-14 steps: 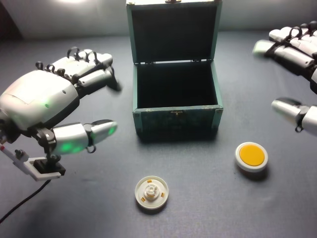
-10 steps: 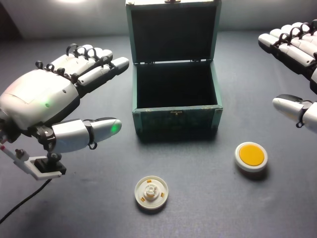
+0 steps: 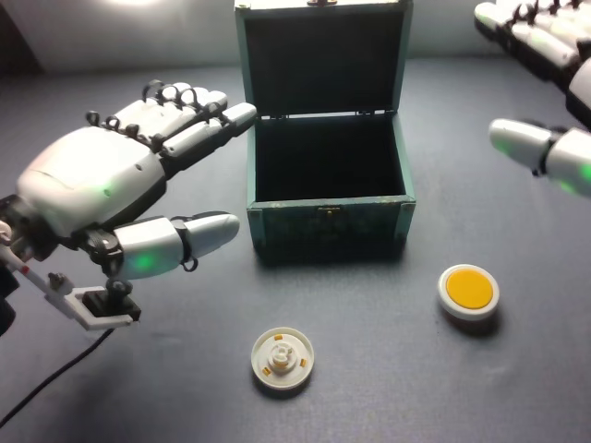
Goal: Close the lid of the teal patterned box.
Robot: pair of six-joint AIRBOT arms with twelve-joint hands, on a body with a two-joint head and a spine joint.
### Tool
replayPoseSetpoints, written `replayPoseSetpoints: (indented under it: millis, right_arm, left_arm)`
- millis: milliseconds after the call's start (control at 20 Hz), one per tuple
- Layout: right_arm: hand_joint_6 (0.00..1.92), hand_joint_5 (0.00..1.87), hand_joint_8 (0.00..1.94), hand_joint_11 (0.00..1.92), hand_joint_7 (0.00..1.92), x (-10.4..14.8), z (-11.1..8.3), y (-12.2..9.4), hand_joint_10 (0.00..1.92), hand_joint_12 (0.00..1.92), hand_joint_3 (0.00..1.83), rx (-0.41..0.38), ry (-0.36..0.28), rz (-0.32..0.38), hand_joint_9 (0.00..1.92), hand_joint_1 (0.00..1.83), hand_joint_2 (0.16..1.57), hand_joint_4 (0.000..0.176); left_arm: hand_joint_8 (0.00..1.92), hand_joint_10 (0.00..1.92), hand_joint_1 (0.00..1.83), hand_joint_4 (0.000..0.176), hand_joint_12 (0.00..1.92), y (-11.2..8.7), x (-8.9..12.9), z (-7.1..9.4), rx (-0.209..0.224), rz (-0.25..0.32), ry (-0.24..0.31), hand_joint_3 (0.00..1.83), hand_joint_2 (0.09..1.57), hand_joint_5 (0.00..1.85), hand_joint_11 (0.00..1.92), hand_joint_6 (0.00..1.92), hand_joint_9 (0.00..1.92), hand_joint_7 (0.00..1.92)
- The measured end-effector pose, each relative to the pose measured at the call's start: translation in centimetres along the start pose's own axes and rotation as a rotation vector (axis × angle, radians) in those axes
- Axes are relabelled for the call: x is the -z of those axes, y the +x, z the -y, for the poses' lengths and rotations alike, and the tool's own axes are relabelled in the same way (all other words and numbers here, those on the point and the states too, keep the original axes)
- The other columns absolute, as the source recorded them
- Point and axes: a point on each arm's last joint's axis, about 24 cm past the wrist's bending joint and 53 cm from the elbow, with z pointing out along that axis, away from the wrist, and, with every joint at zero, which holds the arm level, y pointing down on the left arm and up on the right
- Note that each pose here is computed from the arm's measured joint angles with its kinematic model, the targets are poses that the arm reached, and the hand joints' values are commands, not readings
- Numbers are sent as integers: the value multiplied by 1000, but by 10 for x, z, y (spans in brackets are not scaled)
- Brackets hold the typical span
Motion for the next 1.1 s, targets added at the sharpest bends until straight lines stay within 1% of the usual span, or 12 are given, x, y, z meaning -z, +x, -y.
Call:
replayPoseSetpoints:
  millis: [50, 100, 200, 300, 450, 600, 650, 700, 800, 900, 1050, 1100]
  right_arm:
    - [0, 0, 0, 0, 0, -4, -1, -2, 0, 825, 0, -2, -2, 6, 0, 197, 1439, 0]
    - [0, 0, 0, 0, 0, -10, -1, -6, 0, 608, 1, -3, -6, 17, 0, 187, 1437, 0]
    - [0, 0, 0, 0, 0, -23, 0, -9, 5, 853, 0, -7, -5, 27, 8, 205, 1437, 0]
    - [0, 0, 0, 0, 0, -40, 2, -6, 21, 1264, 0, -15, 3, 14, 39, 214, 1424, 0]
    - [1, 5, 0, 0, 0, -64, -2, -9, 3, 984, 0, -27, 1, 18, 10, 241, 1416, 0]
    - [1, 5, 2, 0, 4, -85, -2, -14, 8, 1025, 0, -30, 4, 21, 6, 174, 1397, 0]
    - [0, 0, 0, 0, 0, -89, -2, -13, 9, 939, 0, -33, 8, 18, 4, 198, 1396, 0]
    - [0, 0, 0, 0, 0, -94, 1, -12, 30, 1153, 0, -36, 18, 13, 51, 215, 1399, 0]
    - [0, 0, 0, 0, 0, -104, 9, -10, 55, 1343, 0, -33, 43, -6, 98, 225, 1379, 0]
    - [9, 26, 13, 0, 56, -117, 16, -9, 69, 1412, 0, -50, 71, -17, 120, 138, 1358, 0]
    - [1, 28, 7, 0, 58, -133, 19, 2, 38, 1048, 1, -66, 95, -48, 89, 162, 1364, 0]
    - [0, 30, 4, 0, 84, -135, 23, 14, 35, 1148, 0, -84, 117, -85, 119, 156, 1367, 0]
  left_arm:
    - [0, 0, 89, 118, 0, 0, -2, 0, 3, 1, 0, 14, 1315, 0, 0, 0, 0, 0]
    - [0, 0, 118, 114, 0, 2, -6, 1, 9, -2, 5, 15, 1324, 0, 0, 0, 0, 0]
    - [0, 0, 213, 120, 0, 7, -14, 1, 22, -9, 12, 10, 1323, 0, 0, 0, 0, 0]
    - [0, 0, 271, 84, 0, 13, -20, 4, 19, -30, 17, 14, 1339, 0, 0, 0, 0, 0]
    - [0, 0, 216, 83, 7, 16, -27, 6, 18, -37, 26, 14, 1354, 39, 13, 16, 0, 0]
    - [2, 0, 181, 84, 8, 18, -35, 4, 19, -40, 22, 16, 1370, 47, 16, 16, 0, 7]
    - [22, 2, 193, 77, 308, 19, -37, 4, 16, -44, 26, 0, 1375, 76, 2, 3, 2, 16]
    - [10, 3, 223, 77, 543, 22, -39, 5, 25, -49, 30, 0, 1370, 89, 0, 3, 4, 26]
    - [2, 1, 268, 60, 712, 29, -44, 9, 24, -70, 38, 0, 1362, 113, 0, 8, 3, 27]
    - [0, 2, 300, 51, 811, 33, -47, 9, 13, -88, 39, 0, 1362, 123, 0, 7, 8, 20]
    - [2, 9, 295, 47, 896, 35, -51, 10, 14, -93, 36, 1, 1368, 134, 0, 8, 24, 25]
    - [1, 9, 299, 39, 848, 36, -52, 10, 15, -96, 34, 2, 1374, 132, 0, 4, 28, 27]
